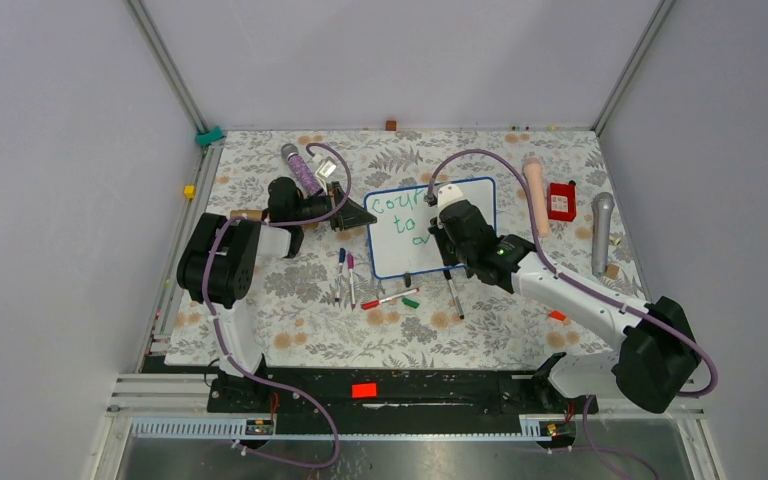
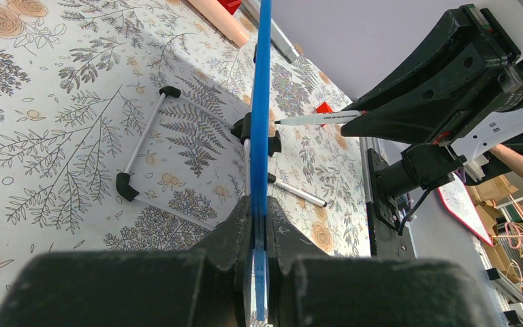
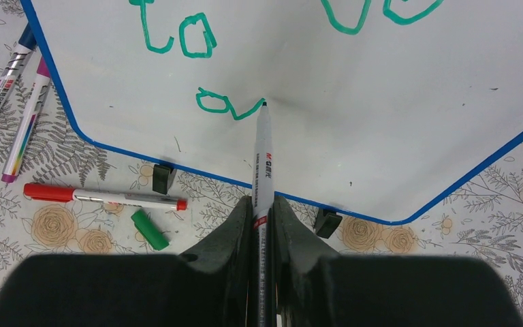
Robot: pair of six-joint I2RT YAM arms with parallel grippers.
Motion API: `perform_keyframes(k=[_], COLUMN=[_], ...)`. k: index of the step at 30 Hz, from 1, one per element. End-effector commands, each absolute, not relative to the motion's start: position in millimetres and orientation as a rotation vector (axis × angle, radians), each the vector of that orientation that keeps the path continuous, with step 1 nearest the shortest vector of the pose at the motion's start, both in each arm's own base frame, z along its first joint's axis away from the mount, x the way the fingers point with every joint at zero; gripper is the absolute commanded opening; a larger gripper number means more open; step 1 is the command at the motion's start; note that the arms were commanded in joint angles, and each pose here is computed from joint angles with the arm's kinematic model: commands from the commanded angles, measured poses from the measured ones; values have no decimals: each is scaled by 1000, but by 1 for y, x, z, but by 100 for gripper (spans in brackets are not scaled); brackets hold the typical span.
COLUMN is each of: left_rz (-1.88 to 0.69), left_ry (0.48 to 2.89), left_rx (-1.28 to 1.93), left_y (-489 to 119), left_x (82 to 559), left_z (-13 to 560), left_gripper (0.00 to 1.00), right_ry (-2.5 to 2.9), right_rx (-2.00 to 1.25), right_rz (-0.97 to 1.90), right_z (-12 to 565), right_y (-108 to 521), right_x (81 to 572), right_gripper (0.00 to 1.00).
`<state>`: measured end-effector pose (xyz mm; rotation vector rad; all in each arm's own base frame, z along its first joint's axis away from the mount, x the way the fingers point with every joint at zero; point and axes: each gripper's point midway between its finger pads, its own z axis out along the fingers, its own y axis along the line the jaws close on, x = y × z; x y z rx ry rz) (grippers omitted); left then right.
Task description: Write a sentence on the whiteboard
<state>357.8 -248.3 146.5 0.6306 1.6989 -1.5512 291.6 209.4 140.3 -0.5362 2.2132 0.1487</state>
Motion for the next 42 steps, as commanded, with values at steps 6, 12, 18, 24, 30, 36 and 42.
perform_keyframes(k=[6,12,18,24,30,36,42], left_rz=[-1578,-1578,-1578,-1581,-1584,-1586,-1588], left_ry=[1658,1656,1654,1650,1652,1654,1654], left_rx=[731,735,739,747,751,752,753], left_y=[-256,-255,-255,-255,-255,-255,-255], left_x=[344,343,344,344,343,343,343], left_z=[152,152,152,153,152,151,151], left_gripper=[0,0,0,0,0,0,0], right_ry=[2199,2220,2238,2244,2251,2244,2219], right_rx=[-538,-536,-531,-504,-466,-455,-457], right_rz=[131,109,81,28,-30,-16,2], right_z=[142,137,133,134,134,137,144], right_y=[208,207,206,200,191,192,199], right_x=[298,299,301,306,307,308,314], right_gripper=[0,0,0,0,0,0,0])
